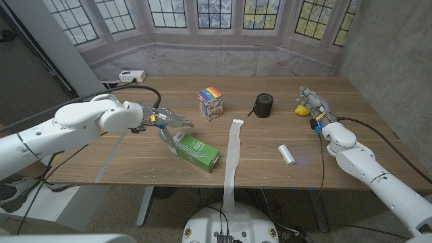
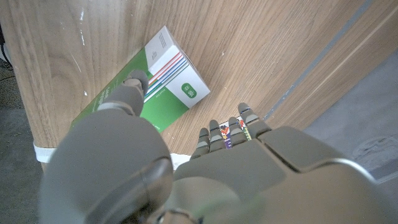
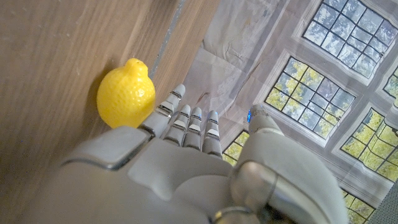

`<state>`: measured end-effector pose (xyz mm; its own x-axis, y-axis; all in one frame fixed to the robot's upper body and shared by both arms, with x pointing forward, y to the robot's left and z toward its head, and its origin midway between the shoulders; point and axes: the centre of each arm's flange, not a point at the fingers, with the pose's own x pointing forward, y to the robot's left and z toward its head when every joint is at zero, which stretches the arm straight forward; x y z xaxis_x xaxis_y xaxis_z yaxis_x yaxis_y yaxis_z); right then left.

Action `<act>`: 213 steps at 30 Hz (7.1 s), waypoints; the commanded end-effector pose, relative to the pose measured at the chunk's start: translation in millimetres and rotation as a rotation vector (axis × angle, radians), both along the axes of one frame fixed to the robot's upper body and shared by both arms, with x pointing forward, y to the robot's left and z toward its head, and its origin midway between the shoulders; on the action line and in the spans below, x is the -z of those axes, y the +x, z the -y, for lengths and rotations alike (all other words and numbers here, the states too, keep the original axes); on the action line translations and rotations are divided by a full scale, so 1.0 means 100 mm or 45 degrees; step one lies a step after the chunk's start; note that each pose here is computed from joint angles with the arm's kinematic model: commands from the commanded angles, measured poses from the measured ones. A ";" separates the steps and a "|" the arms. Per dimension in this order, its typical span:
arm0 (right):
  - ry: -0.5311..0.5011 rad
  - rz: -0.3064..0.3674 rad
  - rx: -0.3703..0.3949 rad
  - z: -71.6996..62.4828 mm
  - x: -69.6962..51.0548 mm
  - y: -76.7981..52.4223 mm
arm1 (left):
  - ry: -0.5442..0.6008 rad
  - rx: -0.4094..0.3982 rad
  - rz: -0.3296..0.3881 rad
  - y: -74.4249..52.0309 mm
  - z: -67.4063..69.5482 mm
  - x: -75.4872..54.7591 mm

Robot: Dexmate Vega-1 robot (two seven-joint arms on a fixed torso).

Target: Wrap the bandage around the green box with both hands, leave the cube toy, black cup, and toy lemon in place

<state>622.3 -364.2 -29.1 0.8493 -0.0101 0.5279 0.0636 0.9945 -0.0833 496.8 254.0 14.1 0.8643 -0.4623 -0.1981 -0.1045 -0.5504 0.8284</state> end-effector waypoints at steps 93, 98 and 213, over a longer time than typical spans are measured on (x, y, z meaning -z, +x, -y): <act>0.058 0.029 0.034 0.08 0.19 -0.12 | -0.027 -0.005 0.210 0.00 -0.06 0.50; 0.057 0.024 0.030 0.07 0.21 -0.11 | -0.034 0.008 0.228 -0.01 -0.06 0.51; -0.695 -0.067 0.269 -0.99 -0.29 -1.04 | -0.247 0.060 0.295 0.00 0.18 0.15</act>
<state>532.5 -276.7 -2.8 0.8905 0.0747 0.4488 0.2046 0.8154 -0.5416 496.0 238.8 -1.2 0.8556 -0.5091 0.0934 -0.3221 -0.3826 0.8660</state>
